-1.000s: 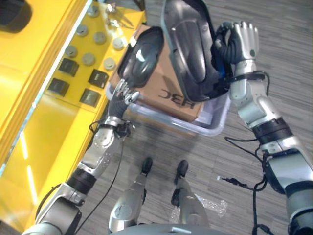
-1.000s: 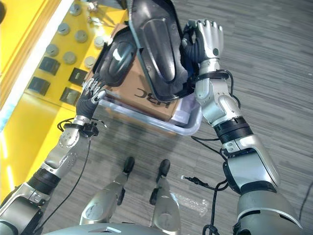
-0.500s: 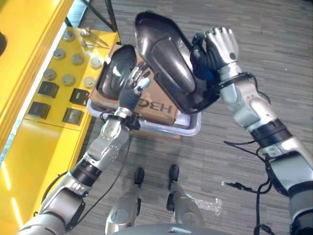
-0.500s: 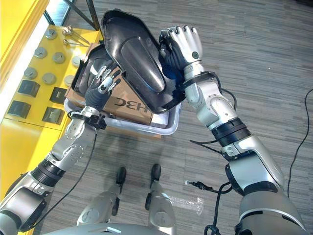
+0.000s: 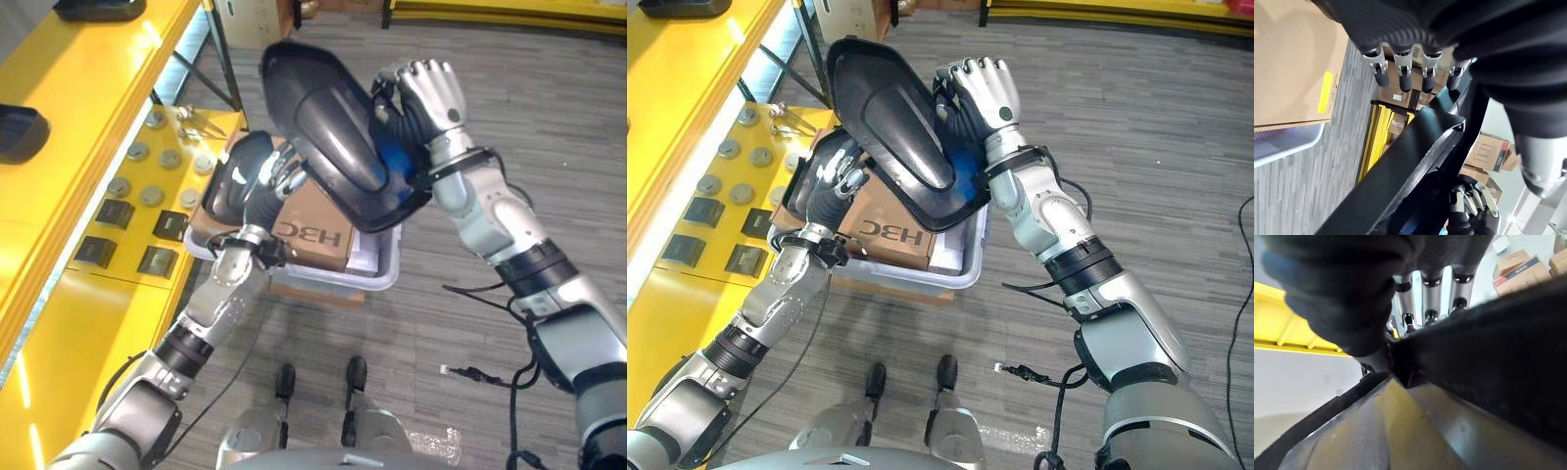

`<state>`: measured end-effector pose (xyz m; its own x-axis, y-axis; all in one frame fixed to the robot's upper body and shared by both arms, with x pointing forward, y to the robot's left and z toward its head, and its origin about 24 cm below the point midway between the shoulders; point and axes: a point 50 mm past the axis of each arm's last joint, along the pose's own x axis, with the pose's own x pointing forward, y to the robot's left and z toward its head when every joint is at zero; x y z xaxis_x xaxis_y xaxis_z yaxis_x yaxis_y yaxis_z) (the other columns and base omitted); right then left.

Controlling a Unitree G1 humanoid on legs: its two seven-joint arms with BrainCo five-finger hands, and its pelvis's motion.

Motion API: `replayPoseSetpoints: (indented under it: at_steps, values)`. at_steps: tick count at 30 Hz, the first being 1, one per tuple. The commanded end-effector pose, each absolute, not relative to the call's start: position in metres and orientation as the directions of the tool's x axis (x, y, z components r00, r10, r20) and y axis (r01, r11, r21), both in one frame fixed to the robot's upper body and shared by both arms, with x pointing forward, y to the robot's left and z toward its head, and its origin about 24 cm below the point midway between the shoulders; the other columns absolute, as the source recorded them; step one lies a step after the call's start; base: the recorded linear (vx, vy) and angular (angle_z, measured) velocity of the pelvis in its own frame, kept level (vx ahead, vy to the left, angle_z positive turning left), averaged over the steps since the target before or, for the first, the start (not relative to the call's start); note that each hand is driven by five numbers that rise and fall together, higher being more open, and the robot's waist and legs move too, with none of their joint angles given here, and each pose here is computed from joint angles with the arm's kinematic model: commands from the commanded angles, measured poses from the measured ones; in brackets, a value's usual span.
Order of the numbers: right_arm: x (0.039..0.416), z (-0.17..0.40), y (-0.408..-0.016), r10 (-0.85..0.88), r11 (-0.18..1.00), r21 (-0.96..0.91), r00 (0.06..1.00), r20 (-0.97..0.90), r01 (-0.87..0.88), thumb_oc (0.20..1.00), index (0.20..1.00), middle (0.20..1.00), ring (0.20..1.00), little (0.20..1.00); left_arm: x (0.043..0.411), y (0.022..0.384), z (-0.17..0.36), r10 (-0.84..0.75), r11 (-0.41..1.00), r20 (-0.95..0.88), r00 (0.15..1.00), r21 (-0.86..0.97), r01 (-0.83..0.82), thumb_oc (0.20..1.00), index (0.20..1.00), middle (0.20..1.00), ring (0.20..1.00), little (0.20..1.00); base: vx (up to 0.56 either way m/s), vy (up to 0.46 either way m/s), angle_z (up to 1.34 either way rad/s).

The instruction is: Move parts from the plastic box to the shelf.

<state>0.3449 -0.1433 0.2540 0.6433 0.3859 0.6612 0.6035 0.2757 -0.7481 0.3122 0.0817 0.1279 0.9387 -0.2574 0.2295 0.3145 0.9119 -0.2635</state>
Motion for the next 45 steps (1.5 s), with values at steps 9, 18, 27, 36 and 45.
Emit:
replayPoseSetpoints:
  at_steps: [9,18,27,36,45]
  values:
    - [0.319,0.248,-0.091,0.499,0.446,-0.703,0.498,0.709,0.554,0.2,0.2,0.2,0.2,0.2,0.321,0.062,0.125,-0.207,0.911,0.2,0.958,-0.316,0.263,1.0,1.0,1.0,1.0,1.0,0.0,0.0,0.0]
    - [0.314,0.237,-0.07,0.538,0.501,-0.727,0.489,0.687,0.469,0.2,0.2,0.2,0.2,0.2,0.327,0.052,0.134,-0.198,0.9,0.21,0.957,-0.348,0.263,1.0,1.0,1.0,1.0,1.0,0.0,0.0,0.0]
    - [0.322,0.228,-0.079,0.575,0.37,-0.781,0.537,0.618,0.503,0.2,0.2,0.2,0.2,0.2,0.322,0.055,0.151,-0.201,0.894,0.298,0.933,-0.334,0.299,1.0,1.0,1.0,1.0,1.0,0.0,0.0,0.0]
    - [0.319,0.236,-0.088,0.636,0.271,-0.789,0.513,0.577,0.552,0.2,0.2,0.2,0.2,0.2,0.321,0.063,0.153,-0.241,0.95,0.349,0.906,-0.108,0.294,1.0,1.0,1.0,1.0,1.0,0.0,0.0,0.0]
    - [0.299,0.244,-0.07,0.688,0.375,-0.786,0.421,0.592,0.492,0.2,0.2,0.2,0.2,0.2,0.321,0.062,0.152,-0.238,0.952,0.346,0.907,-0.101,0.288,1.0,1.0,1.0,1.0,1.0,0.0,0.0,0.0]
